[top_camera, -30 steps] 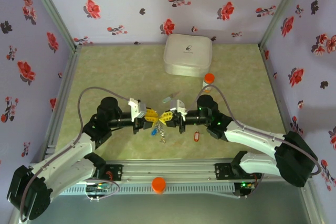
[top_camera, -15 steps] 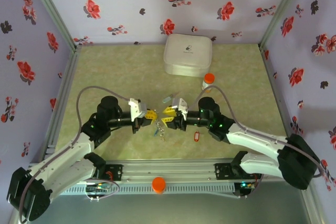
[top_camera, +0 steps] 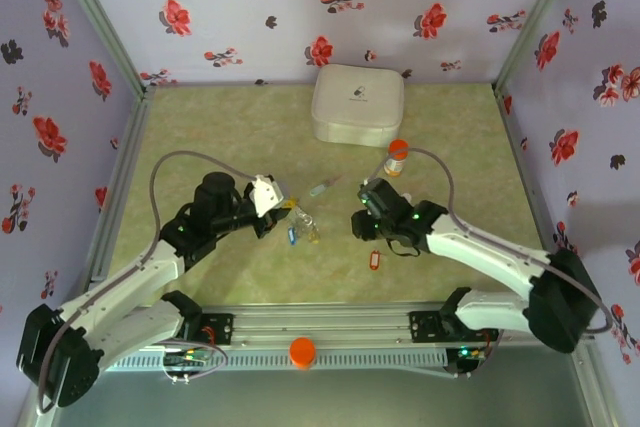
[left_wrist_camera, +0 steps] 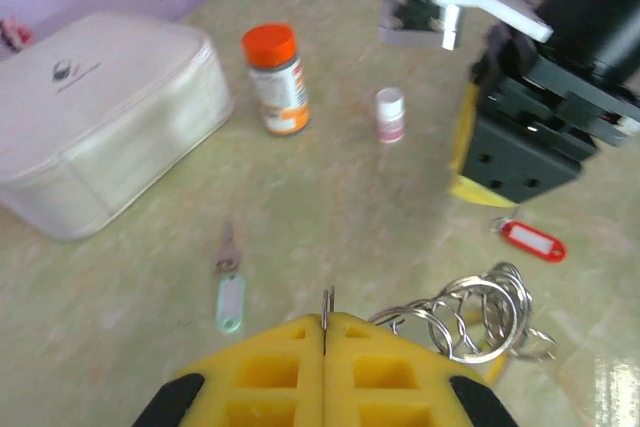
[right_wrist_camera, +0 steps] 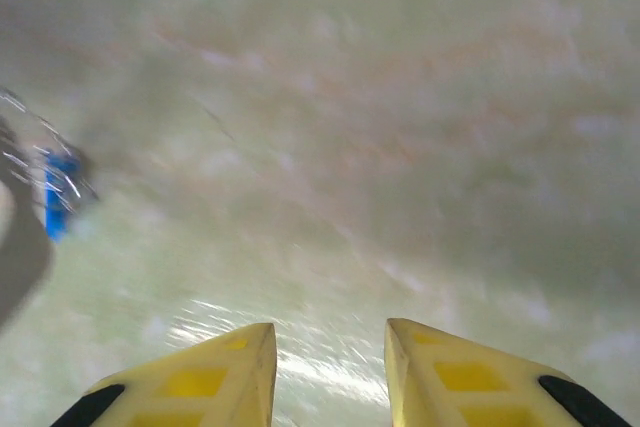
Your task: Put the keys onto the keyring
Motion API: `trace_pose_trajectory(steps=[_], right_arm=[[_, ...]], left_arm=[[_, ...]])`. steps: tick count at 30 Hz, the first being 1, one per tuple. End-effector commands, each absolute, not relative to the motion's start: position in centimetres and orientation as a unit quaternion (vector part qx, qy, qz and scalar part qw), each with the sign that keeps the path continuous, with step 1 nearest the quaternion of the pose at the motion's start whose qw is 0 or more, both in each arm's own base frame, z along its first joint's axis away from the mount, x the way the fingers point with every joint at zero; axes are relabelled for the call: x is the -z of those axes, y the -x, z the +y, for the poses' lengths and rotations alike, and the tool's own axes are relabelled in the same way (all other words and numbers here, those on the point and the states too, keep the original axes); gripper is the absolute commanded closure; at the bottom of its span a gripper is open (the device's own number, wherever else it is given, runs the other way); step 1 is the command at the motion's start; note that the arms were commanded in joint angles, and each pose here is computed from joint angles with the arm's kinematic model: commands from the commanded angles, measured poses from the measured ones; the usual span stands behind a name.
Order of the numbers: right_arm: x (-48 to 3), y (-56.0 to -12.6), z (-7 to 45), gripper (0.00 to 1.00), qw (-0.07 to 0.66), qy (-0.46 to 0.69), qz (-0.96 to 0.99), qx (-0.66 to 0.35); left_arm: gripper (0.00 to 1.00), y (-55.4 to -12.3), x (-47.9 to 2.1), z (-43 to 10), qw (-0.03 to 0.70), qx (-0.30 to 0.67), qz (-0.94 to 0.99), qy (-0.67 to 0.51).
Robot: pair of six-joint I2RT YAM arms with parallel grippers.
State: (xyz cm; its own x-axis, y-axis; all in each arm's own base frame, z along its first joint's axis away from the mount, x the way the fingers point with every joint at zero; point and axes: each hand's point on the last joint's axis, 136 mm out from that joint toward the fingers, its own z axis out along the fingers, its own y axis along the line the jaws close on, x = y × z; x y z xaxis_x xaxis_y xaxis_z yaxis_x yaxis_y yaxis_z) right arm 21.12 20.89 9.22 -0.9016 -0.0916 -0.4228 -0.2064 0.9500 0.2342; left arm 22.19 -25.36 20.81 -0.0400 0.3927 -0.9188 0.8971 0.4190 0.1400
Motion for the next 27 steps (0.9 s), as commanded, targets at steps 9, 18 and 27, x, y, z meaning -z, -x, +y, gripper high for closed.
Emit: trace_pose_trajectory(steps=[9,18,27], right_arm=[[-4.3,-18.7,17.9,0.61,0.091,-0.005,0.994,-0.055],[-3.2,-19.2,16.9,0.67,0.083,-0.016,0.996,-0.003],[-2.9,-18.9,17.3,0.81,0.071,-0.007,0.997,-0.009]], left_arm=[[1.00,-23.0,-22.1,-26.1,0.510,0.233,0.687,-0.463],[1.00,-22.7,-22.2,-26.0,0.515,0.225,0.678,-0.474],[1.00,-22.6,-22.0,-25.9,0.514,0.219,0.676,-0.481]])
